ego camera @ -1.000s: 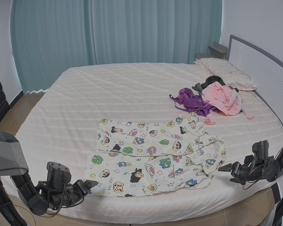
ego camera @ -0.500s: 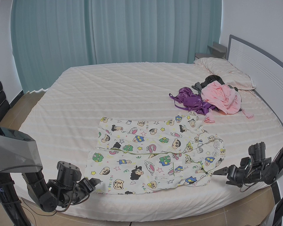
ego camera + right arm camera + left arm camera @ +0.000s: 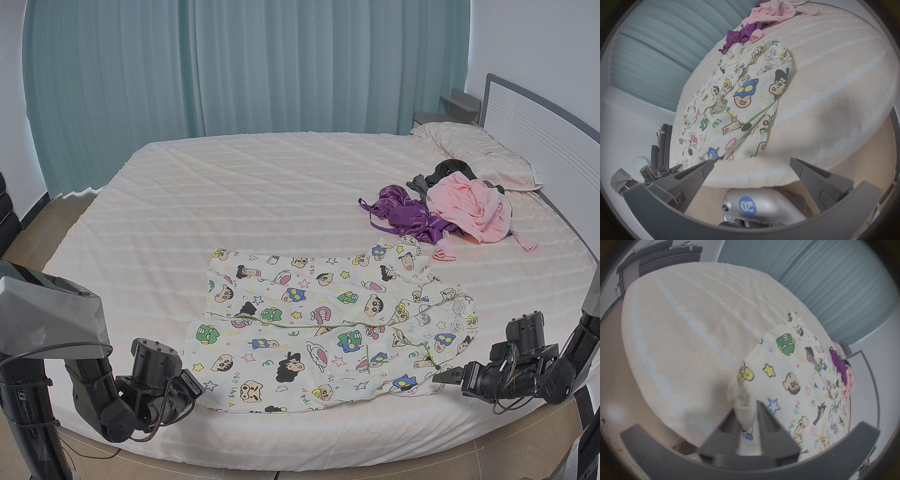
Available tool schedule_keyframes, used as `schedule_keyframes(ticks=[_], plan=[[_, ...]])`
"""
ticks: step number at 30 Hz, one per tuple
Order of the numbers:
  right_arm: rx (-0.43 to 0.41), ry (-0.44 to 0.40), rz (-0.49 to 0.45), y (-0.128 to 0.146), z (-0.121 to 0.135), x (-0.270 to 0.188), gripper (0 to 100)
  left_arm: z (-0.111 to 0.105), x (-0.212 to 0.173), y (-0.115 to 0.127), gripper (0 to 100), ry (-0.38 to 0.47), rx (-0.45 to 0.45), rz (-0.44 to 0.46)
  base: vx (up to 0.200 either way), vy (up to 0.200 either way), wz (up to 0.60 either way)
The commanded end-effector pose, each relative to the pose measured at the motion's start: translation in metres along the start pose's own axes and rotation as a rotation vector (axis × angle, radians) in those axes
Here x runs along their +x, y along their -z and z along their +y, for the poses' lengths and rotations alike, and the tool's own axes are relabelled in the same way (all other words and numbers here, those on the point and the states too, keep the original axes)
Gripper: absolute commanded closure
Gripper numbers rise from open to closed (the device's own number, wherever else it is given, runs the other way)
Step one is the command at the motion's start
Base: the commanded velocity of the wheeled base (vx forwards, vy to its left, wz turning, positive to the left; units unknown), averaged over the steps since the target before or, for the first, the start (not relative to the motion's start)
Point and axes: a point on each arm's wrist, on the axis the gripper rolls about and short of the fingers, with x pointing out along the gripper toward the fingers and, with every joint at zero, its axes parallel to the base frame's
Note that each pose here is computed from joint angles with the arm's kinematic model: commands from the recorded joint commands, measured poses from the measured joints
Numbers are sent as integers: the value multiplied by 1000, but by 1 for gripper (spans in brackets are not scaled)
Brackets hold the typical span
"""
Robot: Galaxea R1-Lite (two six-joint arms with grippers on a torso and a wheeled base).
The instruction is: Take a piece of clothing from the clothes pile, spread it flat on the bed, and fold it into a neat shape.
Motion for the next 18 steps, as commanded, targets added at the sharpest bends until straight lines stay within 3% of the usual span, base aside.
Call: schedule_keyframes(ticks=[1,7,18], plan=[[-43,82,37,17,-7,22,0,-5,1,-11,100,61,-71,-70,0,0,0],[-93,72,-48,17,-10,43,0,-7,2,-16,100,84,-96,-112,0,0,0],[-140,22,-93,20,-4,53,0,-7,2,-15,100,83,-96,-112,0,0,0]])
